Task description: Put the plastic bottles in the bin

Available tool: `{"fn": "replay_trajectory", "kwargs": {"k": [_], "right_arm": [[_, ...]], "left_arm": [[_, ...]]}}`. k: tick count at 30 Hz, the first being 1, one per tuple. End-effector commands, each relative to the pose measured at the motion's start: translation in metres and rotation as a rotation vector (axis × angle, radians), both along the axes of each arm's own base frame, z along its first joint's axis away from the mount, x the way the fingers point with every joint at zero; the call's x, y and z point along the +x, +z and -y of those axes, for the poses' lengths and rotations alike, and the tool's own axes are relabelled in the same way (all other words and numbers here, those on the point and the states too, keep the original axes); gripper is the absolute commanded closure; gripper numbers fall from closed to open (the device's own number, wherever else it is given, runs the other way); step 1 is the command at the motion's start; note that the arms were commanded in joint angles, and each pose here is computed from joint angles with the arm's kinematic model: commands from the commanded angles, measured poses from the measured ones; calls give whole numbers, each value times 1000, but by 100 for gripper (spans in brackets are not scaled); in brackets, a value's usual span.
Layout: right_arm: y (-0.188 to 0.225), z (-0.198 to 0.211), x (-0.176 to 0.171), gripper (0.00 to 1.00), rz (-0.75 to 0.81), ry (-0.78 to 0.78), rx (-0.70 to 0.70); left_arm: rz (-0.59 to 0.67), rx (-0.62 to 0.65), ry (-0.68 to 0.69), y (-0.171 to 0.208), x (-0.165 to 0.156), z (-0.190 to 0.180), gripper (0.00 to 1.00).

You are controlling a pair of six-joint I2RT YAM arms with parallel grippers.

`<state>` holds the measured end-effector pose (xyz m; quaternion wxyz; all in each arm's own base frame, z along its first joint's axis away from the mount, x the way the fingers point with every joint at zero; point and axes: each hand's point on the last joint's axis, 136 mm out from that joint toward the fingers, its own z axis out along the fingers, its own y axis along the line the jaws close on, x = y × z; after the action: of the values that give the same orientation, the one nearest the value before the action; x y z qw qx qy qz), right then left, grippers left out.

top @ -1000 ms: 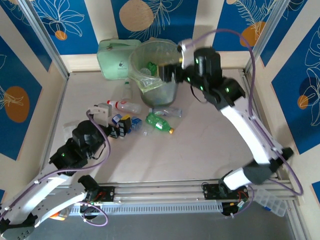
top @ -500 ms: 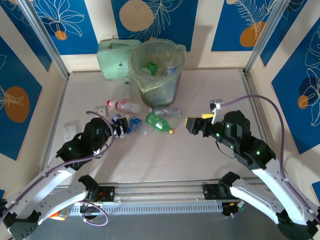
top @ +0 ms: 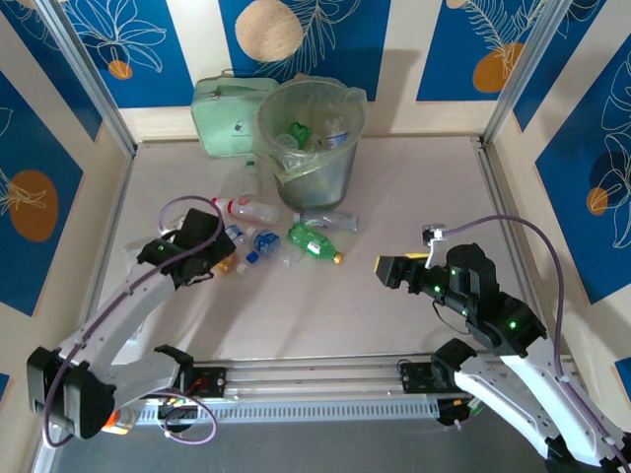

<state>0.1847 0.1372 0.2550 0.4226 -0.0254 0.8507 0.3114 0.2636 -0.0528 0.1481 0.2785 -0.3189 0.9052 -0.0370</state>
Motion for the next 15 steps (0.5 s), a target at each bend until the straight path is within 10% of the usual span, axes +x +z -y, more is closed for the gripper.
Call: {"fn": "replay_trajectory", "kwargs": {"k": [1,15], "right_arm": [[-5,-3,-6,12,-33,23,40],[-13,0,-9,12,-76,10,96]], "left_arm": [[-114,-54,131,-14,-7,-9,1],[-15,-249,292,-58,50,-3,10]]}}
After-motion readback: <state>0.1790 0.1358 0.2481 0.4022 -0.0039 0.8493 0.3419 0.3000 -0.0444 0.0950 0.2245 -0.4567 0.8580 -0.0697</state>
